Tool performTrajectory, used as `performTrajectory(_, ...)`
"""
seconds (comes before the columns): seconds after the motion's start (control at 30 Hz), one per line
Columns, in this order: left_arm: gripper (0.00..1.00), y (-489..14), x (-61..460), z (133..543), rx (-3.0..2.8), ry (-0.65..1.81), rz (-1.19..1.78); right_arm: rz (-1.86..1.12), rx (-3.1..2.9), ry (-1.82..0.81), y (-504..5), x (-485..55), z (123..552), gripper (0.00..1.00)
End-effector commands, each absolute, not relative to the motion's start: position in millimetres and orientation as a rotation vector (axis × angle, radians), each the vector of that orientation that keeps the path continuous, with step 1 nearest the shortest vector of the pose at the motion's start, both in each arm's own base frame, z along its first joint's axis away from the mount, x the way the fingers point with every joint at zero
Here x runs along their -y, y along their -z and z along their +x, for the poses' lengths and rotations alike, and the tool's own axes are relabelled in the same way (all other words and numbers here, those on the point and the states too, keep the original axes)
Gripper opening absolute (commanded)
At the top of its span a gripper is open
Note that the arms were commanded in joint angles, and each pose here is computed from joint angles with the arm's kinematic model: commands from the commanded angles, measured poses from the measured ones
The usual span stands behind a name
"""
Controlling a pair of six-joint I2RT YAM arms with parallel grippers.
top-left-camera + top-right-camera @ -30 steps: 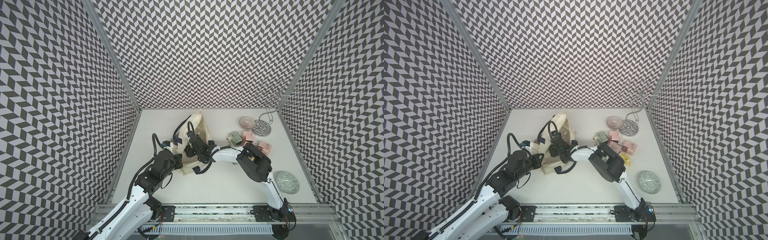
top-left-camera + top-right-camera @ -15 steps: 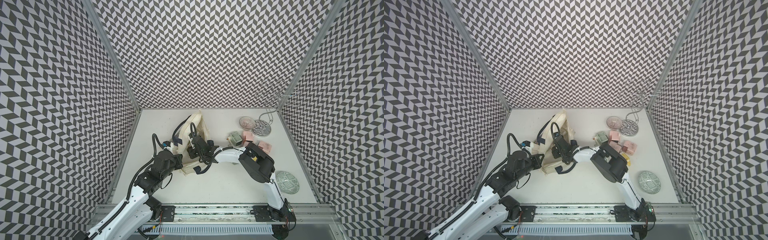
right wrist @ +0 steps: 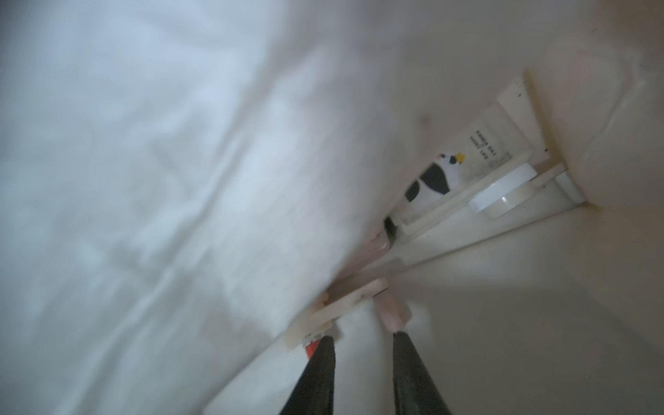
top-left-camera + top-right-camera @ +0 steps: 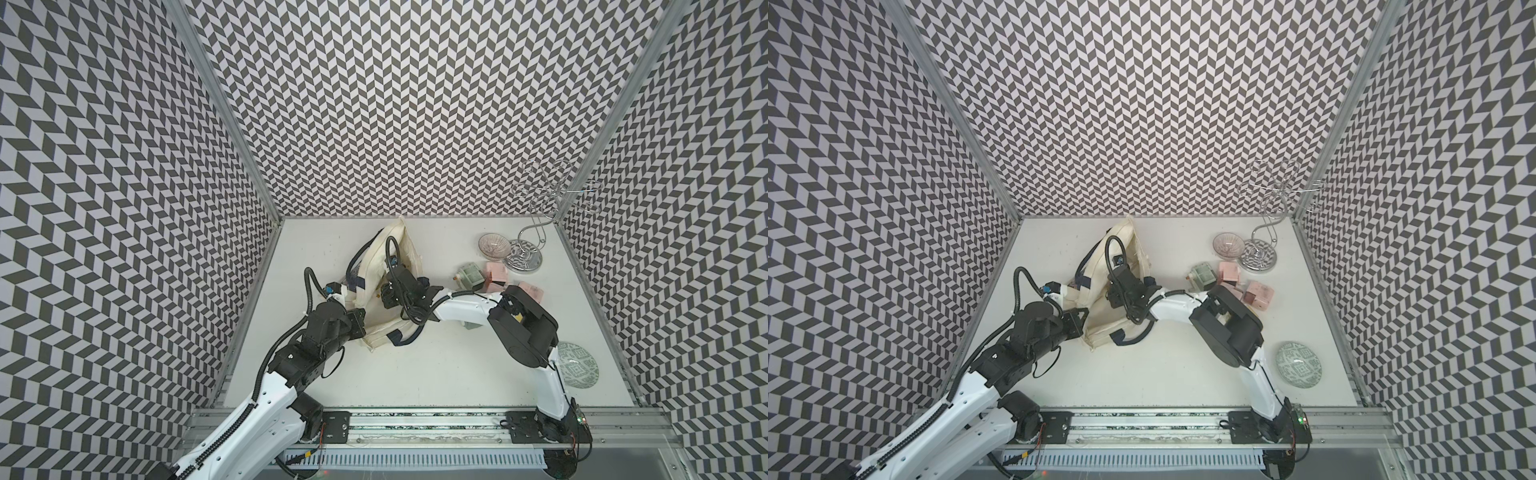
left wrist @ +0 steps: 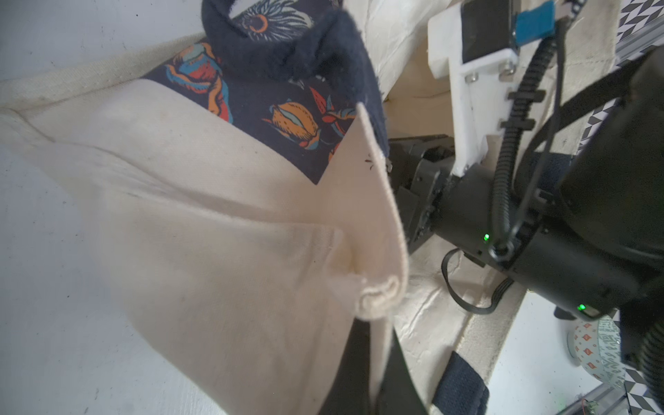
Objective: Take out the pencil sharpeners from the tote bags
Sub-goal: Pick up the pencil sharpener from the canvas bag.
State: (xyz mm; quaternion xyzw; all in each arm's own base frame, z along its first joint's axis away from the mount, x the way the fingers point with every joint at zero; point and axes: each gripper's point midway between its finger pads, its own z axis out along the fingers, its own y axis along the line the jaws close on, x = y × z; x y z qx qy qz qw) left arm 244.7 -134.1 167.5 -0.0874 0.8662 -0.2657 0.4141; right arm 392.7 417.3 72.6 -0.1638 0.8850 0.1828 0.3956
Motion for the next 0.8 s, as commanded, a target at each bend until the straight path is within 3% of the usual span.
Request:
performTrajectory(0.0, 0.00, -168.7, 134.4, 241.9, -2.183, 0.675, -0.223, -0.360, -2.271, -0.358, -62.8, -403.3, 408.6, 0.33)
performTrajectory(0.2, 0.00, -168.7, 134.9, 241.8, -2.185, 0.676, -0.221, -0.437, -2.305, -0.421, -48.0, -414.4, 408.1, 0.34)
performTrajectory(0.53, 0.00, -167.5, 134.4, 241.7, -2.186, 0.675, -0.224, -0.547, -2.323, -0.557, -35.4, -429.1, 389.3, 0.25)
performTrajectory(0.77, 0.00, -168.6, 134.5, 241.6, -2.183, 0.676, -0.221, -0.572, -2.349, -0.551, -17.3, -434.3, 390.6, 0.13)
